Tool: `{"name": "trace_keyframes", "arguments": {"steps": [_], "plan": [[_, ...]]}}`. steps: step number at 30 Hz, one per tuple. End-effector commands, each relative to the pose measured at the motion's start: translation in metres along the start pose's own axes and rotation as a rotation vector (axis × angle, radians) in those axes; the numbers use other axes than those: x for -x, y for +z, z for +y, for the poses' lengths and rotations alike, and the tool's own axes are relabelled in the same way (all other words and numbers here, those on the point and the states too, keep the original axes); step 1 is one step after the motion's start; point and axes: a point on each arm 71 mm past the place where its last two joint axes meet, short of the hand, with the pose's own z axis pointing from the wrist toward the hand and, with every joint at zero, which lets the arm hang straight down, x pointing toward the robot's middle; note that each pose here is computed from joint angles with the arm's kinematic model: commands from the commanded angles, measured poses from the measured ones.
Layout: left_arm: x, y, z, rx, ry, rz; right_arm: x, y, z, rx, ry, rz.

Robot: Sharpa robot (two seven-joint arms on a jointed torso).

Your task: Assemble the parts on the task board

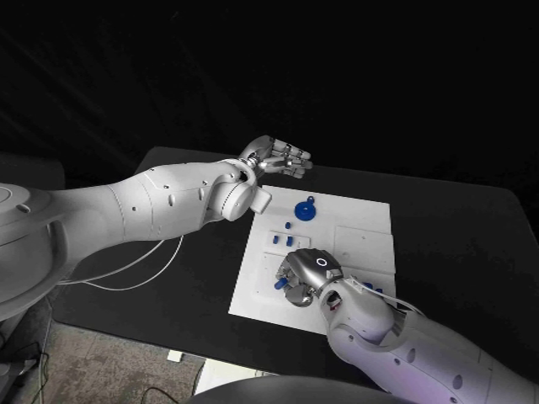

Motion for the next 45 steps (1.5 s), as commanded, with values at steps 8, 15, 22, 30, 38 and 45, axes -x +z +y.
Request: {"name": "trace_keyframes", "arguments": {"steps": [8, 15, 22, 30, 38, 45], "plan": [[-0.0023, 0.0004, -0.0018, -0.009, -0.005, 0.016, -0.010, -0.001, 0.001, -0.007, -0.035, 0.046], [-0.0028, 0.0006, -0.0019, -0.008, -0.005, 0.017, -0.018, -0.002, 0.007, 0.010, -0.036, 0.062], [-0.0025, 0.0005, -0.0018, -0.007, -0.006, 0.017, -0.021, -0.002, 0.008, 0.019, 0.001, 0.078], [-0.0025, 0.0004, -0.0016, -0.006, -0.008, 0.020, -0.023, -0.002, 0.005, 0.013, 0.028, 0.107], [-0.0012, -0.0001, -0.0012, -0.003, -0.008, 0.020, -0.020, -0.005, 0.004, 0.012, 0.046, 0.081], [-0.0005, -0.0005, -0.0009, -0.001, -0.007, 0.019, -0.014, -0.008, 0.005, 0.023, 0.070, 0.032]]}}
